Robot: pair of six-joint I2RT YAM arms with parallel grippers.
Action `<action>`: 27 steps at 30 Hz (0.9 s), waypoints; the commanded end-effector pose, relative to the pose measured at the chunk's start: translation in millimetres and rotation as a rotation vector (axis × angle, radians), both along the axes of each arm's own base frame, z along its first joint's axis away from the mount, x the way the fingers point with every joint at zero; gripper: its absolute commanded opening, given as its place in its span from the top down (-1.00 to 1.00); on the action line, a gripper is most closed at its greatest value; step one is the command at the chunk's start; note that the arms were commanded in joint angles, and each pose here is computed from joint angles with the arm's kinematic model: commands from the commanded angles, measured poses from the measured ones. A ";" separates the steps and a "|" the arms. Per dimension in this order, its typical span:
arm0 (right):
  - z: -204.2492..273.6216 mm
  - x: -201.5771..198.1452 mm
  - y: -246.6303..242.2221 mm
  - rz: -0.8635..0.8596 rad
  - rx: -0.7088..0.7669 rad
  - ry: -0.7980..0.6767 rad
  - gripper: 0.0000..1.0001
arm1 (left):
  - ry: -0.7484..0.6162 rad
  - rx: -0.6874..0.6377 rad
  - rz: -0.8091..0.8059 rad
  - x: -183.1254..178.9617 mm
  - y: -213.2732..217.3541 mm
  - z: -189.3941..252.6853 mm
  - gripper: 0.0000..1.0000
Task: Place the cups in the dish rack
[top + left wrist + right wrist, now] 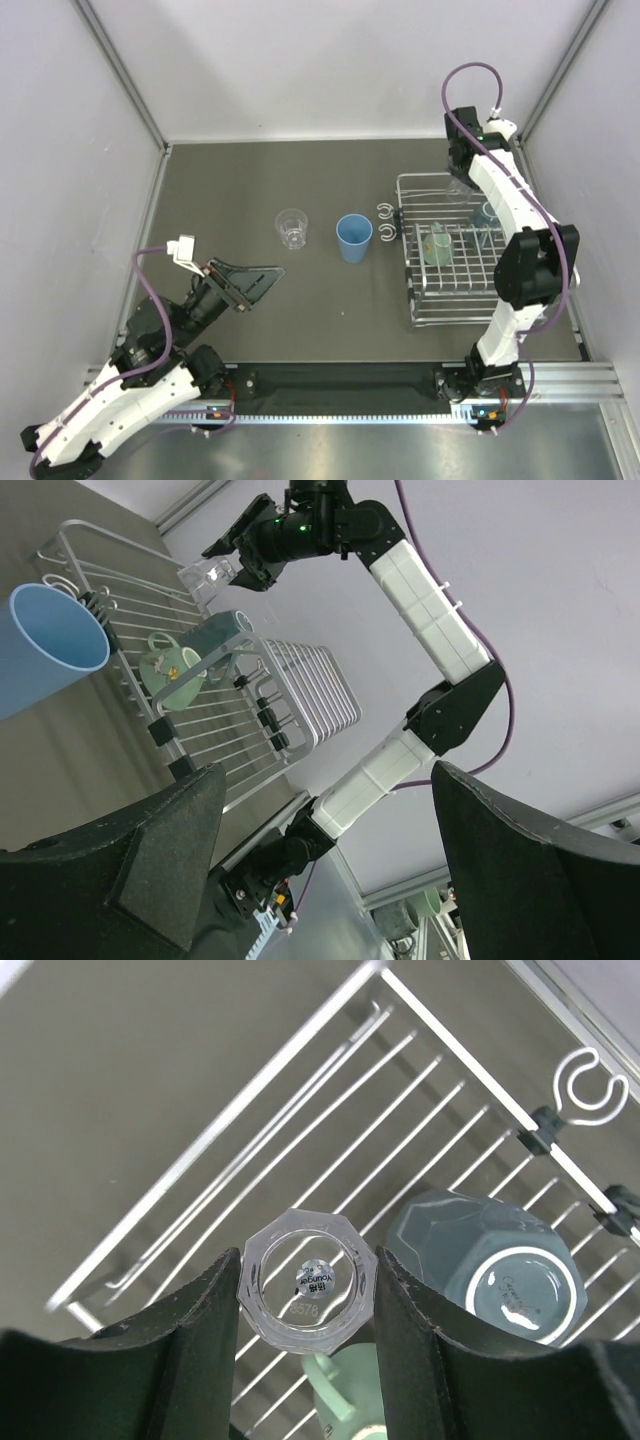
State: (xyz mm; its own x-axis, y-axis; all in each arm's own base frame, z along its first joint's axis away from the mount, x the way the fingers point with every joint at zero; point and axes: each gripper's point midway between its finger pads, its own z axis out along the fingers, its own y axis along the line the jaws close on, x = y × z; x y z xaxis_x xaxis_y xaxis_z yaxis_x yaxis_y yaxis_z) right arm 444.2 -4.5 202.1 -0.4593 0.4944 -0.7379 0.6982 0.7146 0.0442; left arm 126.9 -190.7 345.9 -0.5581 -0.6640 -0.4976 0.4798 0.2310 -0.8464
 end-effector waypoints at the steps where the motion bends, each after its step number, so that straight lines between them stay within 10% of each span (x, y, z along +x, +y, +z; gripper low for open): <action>1: -1.7 -3.4 -15.5 -0.089 -0.037 0.002 1.00 | -0.035 -0.026 0.019 -3.6 9.6 13.4 -0.77; 27: -25.4 23.5 -24.6 -0.098 -0.117 0.020 1.00 | -0.041 -0.025 0.038 -2.3 13.1 14.9 -0.77</action>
State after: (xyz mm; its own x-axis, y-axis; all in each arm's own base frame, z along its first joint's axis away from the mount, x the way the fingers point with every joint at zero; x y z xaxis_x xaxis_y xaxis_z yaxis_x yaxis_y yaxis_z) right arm 447.3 -19.7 156.6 -0.4996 0.4692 -0.7282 0.7475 0.6583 -0.0887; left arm 125.8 -182.6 343.9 -0.5425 -0.6769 -0.4975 0.4733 0.2430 -0.8467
